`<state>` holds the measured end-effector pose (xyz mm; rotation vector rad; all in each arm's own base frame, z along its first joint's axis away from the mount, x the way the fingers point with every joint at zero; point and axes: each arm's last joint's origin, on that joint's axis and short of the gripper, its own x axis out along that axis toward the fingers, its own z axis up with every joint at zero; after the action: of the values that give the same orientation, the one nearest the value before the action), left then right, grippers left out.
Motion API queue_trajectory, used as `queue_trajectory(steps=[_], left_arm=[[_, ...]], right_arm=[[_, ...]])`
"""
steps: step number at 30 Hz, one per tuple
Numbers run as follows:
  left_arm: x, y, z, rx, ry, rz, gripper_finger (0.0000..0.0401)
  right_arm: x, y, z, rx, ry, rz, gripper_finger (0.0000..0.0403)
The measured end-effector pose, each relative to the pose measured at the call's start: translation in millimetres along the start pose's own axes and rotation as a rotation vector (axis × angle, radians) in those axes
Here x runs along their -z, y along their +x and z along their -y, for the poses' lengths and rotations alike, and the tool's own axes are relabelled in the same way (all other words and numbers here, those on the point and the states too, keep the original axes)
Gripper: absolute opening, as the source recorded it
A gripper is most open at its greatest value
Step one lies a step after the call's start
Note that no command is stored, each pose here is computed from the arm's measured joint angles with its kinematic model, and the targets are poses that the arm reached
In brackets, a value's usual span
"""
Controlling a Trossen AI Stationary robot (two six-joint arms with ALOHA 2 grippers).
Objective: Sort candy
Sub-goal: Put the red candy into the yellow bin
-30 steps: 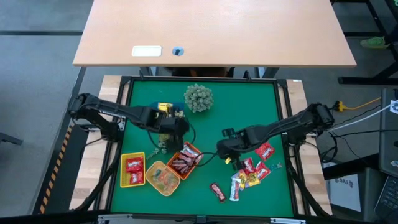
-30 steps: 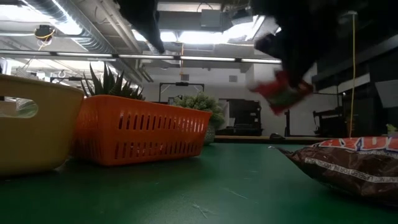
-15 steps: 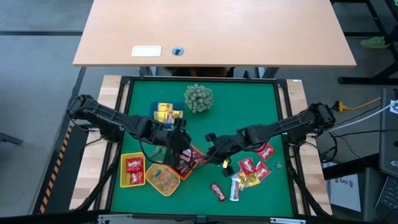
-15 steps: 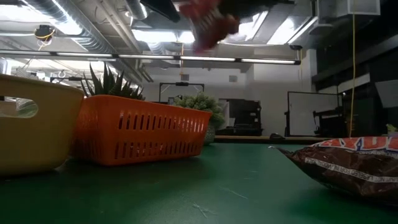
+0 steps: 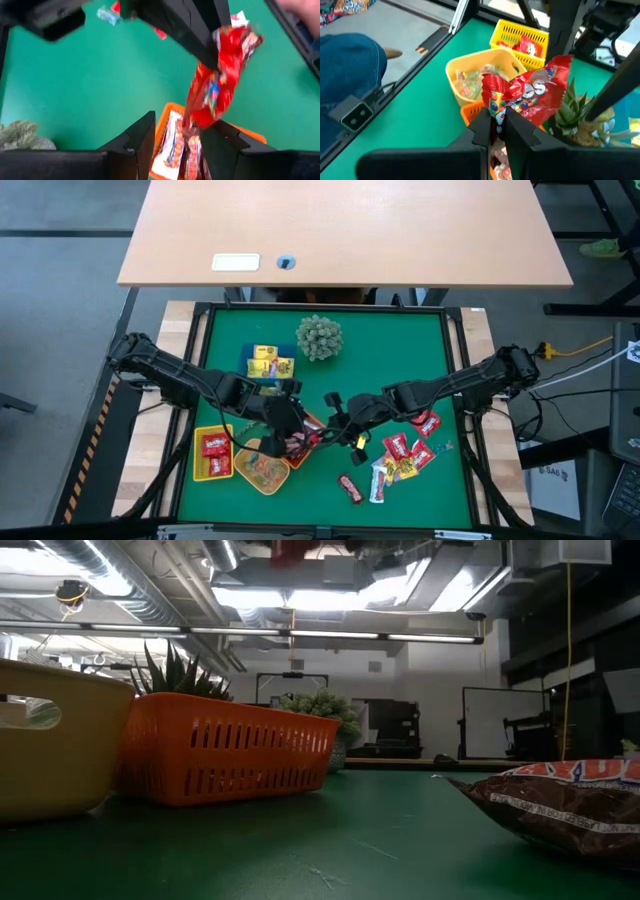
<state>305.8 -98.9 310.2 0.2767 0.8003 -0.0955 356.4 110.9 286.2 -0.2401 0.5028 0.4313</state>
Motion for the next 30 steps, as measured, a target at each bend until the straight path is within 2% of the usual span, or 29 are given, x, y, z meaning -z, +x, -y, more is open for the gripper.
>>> queue_trajectory(steps=[4,13,17,24,27,30], left_arm=[[-4.3,-0.2,0.2,0.011,-0.009,0.043,0.0137],[-4.3,-0.1,0.5,0.031,-0.009,0.044,0.0132],[-4.1,0.0,0.6,0.034,-0.009,0.043,0.0103],[-4.0,-0.1,0.8,0.036,-0.012,0.041,0.001],[-4.0,0.0,0.7,0.035,-0.016,0.041,0.0007],[-4.0,-0.1,0.7,0.035,-0.016,0.041,0.0003]], right_arm=[[-2.6,0.0,0.9,0.019,-0.002,0.025,0.0032],[-2.1,-0.1,2.6,0.088,-0.003,0.009,0.0033],[-2.0,-0.1,2.8,0.091,-0.002,0.009,0.0033],[-1.6,-0.1,3.0,0.094,0.005,0.004,0.0033],[-1.4,-0.1,2.8,0.089,0.006,0.003,0.0035],[-0.9,-0.1,2.7,0.088,0.007,-0.002,0.0056]])
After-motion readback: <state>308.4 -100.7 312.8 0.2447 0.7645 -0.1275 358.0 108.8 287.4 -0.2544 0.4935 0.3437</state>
